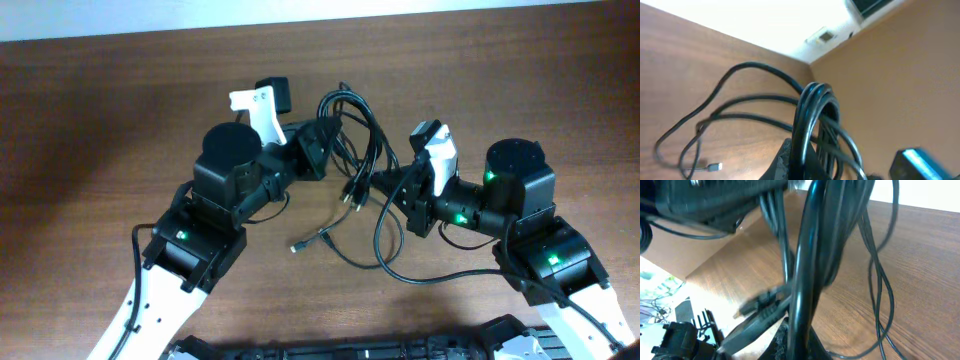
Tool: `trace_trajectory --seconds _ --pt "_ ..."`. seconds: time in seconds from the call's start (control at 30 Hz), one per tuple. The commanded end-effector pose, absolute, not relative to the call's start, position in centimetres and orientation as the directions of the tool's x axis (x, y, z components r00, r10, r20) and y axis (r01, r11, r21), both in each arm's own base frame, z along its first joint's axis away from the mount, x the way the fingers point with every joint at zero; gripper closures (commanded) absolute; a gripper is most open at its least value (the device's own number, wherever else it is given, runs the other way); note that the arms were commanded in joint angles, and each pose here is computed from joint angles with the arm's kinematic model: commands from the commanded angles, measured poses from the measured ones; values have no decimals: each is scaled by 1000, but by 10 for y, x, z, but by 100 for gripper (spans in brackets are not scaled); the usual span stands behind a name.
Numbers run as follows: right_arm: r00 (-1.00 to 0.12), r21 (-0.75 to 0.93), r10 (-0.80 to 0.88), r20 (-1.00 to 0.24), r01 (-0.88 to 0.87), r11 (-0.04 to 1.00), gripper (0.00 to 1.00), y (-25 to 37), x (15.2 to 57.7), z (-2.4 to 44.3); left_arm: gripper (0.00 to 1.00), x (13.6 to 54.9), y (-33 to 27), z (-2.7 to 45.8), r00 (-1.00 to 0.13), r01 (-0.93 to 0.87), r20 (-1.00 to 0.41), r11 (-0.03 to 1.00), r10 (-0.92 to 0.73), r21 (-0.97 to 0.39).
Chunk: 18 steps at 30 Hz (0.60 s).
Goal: Untangle cables
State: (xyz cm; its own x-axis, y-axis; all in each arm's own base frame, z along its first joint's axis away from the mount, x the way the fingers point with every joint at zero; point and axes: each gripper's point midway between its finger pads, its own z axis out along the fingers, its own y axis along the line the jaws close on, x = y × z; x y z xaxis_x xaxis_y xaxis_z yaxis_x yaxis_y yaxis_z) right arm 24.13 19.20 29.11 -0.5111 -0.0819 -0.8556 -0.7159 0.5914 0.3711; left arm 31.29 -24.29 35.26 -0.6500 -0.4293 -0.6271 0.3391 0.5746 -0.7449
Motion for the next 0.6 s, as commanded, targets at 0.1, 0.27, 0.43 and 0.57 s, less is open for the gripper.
trace_trajectory --seconds 0.1,0.27,0.43,0.57 --pt "-560 402 -99 -823 -696 594 93 190 234 280 100 327 -225 410 -429 461 -755 598 -497 -655" --pt "-523 357 -81 -848 -678 643 20 181 236 287 100 318 -231 379 -282 625 -955 738 -88 -253" --pt "-390 254 -30 -921 -654 712 17 163 237 319 100 283 -255 356 -209 820 -967 565 147 -91" --pt "-342 207 -9 -940 -590 780 16 150 252 327 100 247 -274 361 -201 923 -968 361 151 -135"
